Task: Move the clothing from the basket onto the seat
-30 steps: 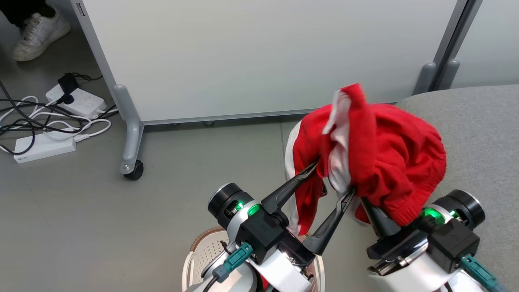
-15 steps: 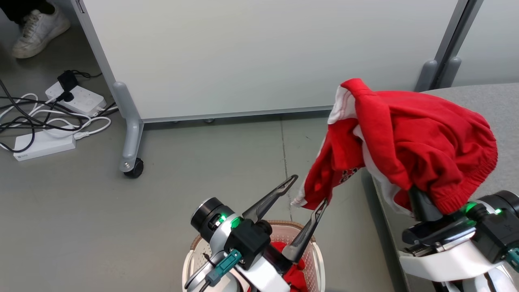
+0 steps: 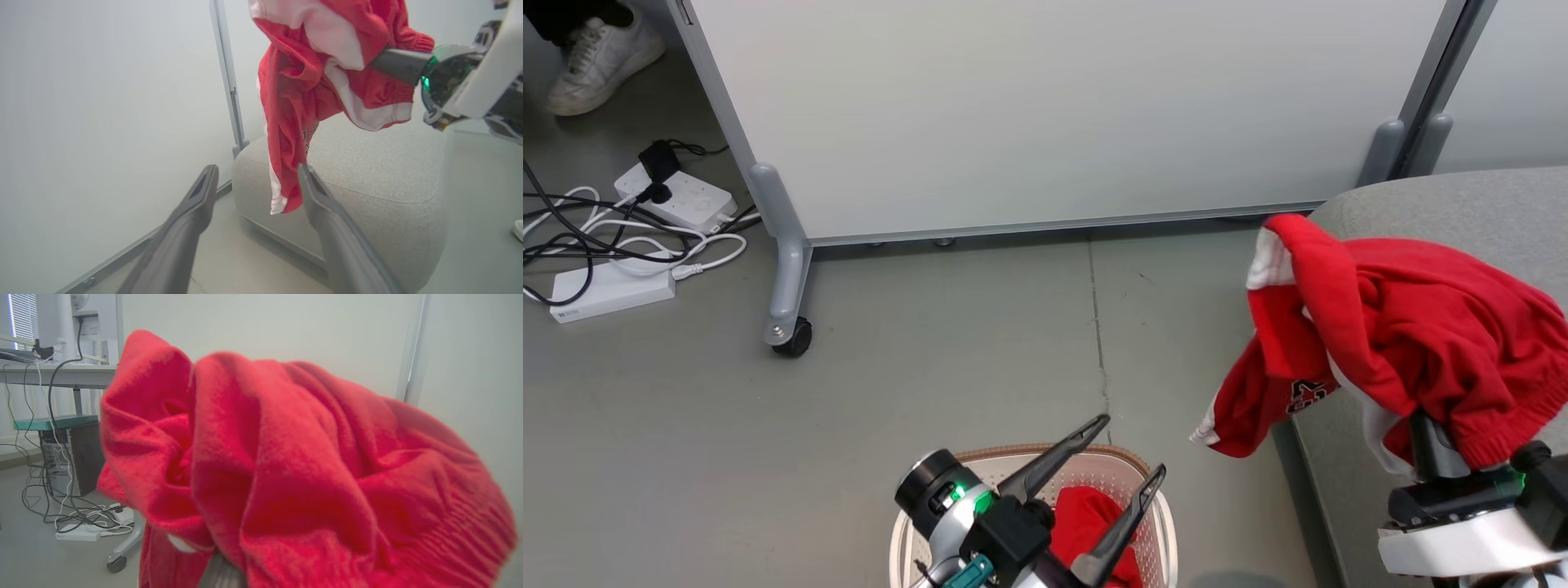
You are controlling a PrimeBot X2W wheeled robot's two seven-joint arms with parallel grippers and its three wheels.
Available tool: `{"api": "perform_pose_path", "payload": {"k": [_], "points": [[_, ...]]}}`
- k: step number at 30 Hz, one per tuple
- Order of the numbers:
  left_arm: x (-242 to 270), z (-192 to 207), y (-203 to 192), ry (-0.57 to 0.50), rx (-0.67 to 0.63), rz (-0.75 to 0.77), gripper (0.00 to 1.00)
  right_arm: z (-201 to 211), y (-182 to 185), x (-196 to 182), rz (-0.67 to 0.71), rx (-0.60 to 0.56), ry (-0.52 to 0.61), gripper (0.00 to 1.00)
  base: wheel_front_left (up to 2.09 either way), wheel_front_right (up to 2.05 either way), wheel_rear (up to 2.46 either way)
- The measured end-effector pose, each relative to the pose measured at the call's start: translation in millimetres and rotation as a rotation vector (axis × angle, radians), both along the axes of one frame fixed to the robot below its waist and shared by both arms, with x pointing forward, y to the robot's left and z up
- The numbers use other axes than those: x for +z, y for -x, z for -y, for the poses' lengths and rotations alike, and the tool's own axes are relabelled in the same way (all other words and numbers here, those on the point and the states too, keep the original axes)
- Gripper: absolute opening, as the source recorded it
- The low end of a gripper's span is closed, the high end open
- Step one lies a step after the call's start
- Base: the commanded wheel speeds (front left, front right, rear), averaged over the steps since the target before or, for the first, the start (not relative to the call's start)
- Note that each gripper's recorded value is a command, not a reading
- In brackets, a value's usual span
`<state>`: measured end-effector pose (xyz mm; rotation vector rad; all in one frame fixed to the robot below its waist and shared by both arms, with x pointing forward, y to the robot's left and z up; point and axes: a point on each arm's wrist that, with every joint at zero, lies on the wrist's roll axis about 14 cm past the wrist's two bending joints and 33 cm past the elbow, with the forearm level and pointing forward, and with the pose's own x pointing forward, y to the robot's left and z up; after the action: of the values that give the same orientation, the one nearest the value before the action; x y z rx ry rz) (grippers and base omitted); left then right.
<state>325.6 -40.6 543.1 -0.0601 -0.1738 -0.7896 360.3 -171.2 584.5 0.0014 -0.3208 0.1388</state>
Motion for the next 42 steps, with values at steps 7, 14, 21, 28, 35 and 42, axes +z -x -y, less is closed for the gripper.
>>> {"api": "perform_pose_path", "payload": {"k": [7,14,21,28,35,42], "points": [[-21.0,0.1,10.0,-0.029,-0.016,-0.054,1.0,14.9,4.9,-23.6,-0.073,-0.056,-0.03,0.0,0.0,0.0,0.0],[-42.5,3.8,22.6,-0.067,-0.052,-0.109,1.0,17.8,10.3,-39.2,-0.121,-0.059,-0.026,0.0,0.0,0.0,0.0],[-42.3,5.6,25.4,-0.056,-0.057,-0.116,1.0,21.8,10.9,-37.0,-0.114,-0.074,-0.036,0.0,0.0,0.0,0.0],[-37.4,14.8,24.9,-0.037,-0.079,-0.112,1.0,32.7,18.8,-39.6,-0.121,-0.111,-0.04,0.0,0.0,0.0,0.0],[-37.7,34.5,27.7,-0.038,-0.151,-0.114,1.0,56.2,31.9,-37.5,-0.114,-0.189,-0.041,0.0,0.0,0.0,0.0],[-35.9,58.9,28.9,-0.035,-0.241,-0.107,1.0,82.1,50.2,-36.8,-0.114,-0.282,-0.042,0.0,0.0,0.0,0.0]]}}
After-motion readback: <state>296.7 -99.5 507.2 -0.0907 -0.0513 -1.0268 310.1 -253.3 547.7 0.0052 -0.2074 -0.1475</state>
